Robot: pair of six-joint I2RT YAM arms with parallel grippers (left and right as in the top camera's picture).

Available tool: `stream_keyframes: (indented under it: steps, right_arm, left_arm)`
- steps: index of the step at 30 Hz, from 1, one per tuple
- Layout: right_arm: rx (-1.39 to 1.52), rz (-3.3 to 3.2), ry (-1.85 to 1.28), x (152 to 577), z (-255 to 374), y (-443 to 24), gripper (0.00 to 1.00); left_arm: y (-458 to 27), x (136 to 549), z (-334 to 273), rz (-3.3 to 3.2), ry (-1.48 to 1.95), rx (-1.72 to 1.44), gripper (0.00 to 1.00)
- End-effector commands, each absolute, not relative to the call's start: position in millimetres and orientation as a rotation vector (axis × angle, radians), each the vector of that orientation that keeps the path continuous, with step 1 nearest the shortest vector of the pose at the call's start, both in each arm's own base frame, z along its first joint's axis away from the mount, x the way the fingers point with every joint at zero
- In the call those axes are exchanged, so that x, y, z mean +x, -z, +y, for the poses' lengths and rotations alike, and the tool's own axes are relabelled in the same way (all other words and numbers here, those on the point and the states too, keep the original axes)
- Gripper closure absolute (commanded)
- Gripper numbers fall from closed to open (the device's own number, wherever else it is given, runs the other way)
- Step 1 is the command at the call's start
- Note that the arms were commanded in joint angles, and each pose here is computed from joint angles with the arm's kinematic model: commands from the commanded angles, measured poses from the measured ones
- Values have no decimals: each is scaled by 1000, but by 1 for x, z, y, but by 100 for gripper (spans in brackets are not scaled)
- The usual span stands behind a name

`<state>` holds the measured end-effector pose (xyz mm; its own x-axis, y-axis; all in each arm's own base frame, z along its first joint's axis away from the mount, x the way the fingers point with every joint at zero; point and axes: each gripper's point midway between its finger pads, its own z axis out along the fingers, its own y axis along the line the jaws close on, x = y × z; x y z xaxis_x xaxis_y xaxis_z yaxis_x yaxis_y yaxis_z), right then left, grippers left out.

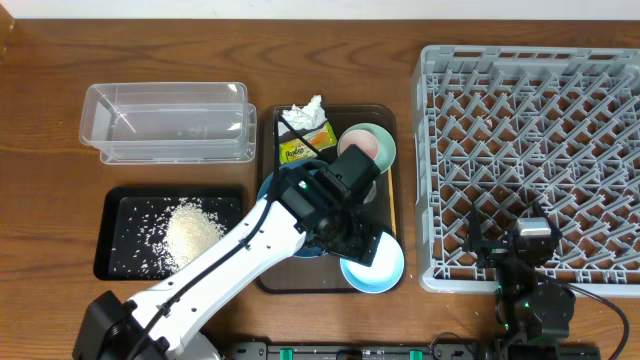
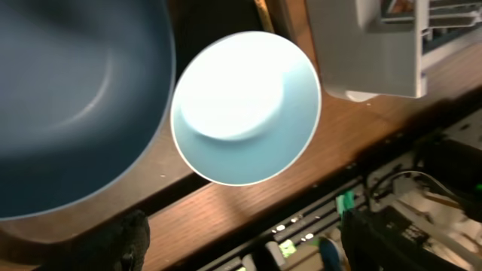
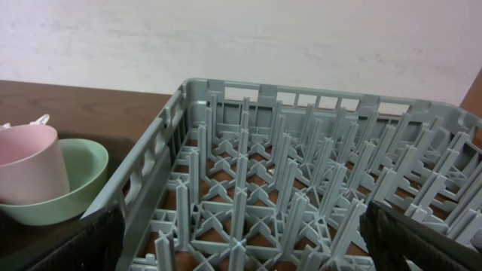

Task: Sort waste into correct bins and load items into the dishwasher rack
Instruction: 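Release the plate and retract the left gripper to the left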

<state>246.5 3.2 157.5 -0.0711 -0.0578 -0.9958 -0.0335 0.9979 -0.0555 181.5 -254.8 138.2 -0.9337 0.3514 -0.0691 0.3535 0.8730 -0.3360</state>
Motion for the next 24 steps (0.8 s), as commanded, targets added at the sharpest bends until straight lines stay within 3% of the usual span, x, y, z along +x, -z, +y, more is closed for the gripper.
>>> stream_keyframes:
  steps: [1,6,13,18,20,24]
  right_arm:
    - [-84,1646,20,246,5,-156,1]
    - [-84,1646,20,246,5,-156,1]
    - [-84,1646,20,246,5,-156,1]
    - [-84,1646,20,246,5,-156,1]
    - [-84,1646,20,246,5,-156,1]
    - [-84,1646,20,246,5,-156,1]
  left_arm:
    - [-138,194,-244,2996,440,557,16]
    - [-149,230,-196,2956,239,234,16]
    - [-211,269,-83,2732,170,-268,15]
    - [-243,263,9,2529,84,-669,15]
    - [-248,250,40,2470,44,-821,9]
    - [-251,228,77,2397,-6,-1025,8]
